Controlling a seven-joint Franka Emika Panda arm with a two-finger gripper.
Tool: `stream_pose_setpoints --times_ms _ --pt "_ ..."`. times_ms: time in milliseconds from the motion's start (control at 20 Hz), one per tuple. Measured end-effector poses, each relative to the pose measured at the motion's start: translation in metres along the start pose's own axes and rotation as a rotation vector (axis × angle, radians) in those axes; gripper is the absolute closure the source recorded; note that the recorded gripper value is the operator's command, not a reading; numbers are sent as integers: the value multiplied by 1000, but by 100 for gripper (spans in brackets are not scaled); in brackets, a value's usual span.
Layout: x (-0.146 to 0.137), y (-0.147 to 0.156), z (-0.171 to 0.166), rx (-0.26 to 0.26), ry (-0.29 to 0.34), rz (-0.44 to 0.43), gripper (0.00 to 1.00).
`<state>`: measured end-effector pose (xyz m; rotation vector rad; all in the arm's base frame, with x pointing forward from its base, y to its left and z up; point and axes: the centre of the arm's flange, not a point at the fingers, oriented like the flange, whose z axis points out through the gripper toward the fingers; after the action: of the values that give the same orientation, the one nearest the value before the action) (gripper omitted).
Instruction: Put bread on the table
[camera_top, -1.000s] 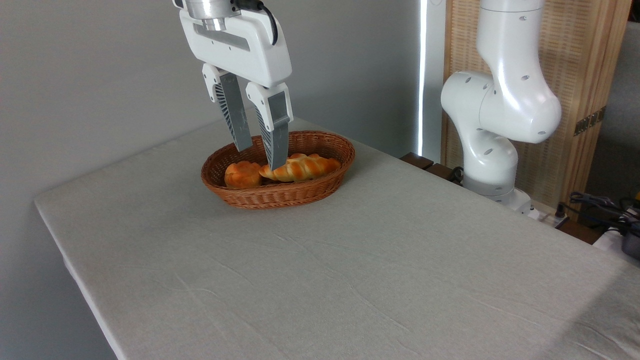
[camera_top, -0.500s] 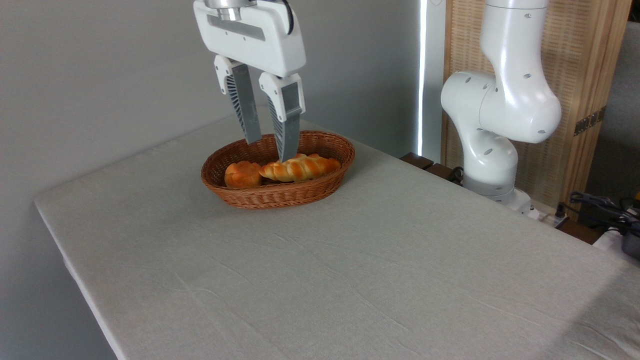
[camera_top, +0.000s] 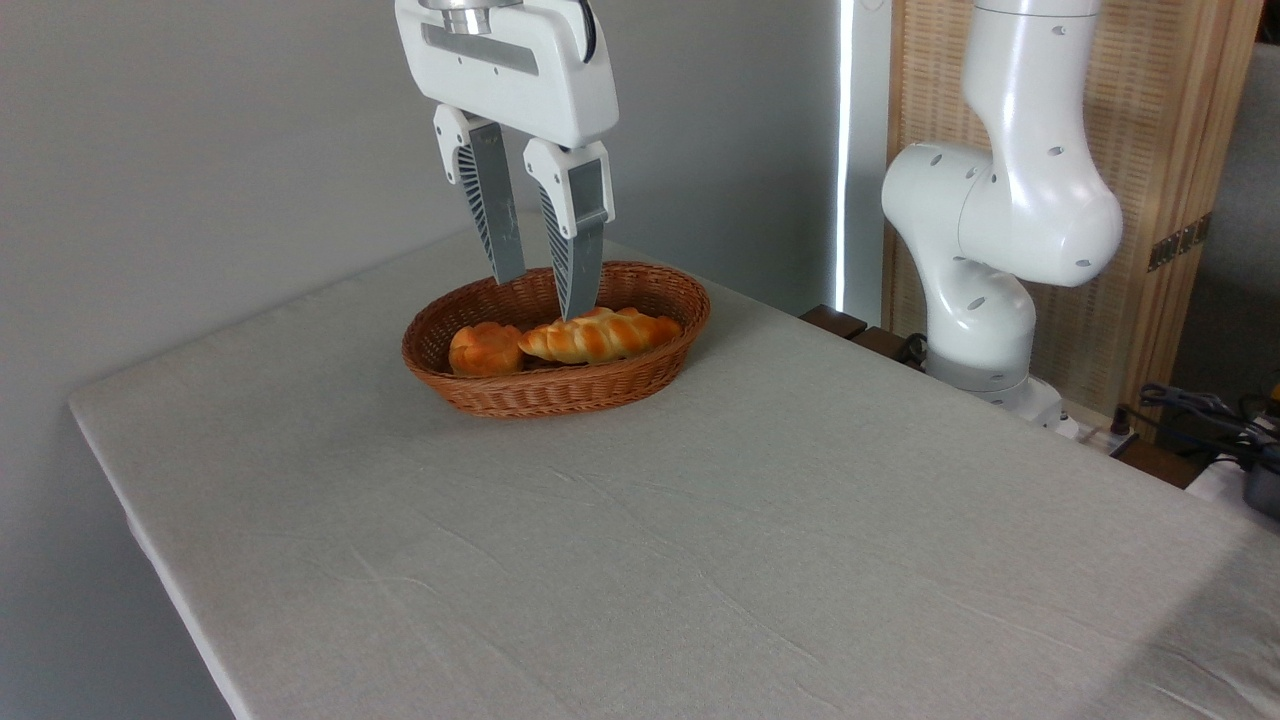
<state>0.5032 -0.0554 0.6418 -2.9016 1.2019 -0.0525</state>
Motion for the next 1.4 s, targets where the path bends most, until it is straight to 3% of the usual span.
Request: stream_pose_setpoints --times_ms 450,650,900,1400 --pt "3 5 2 -11 -6 10 0" --pt "17 24 7 -43 0 49 0" --pt "39 70 20 -76 -17 143 0" --pt "55 122 29 -170 51 216 0"
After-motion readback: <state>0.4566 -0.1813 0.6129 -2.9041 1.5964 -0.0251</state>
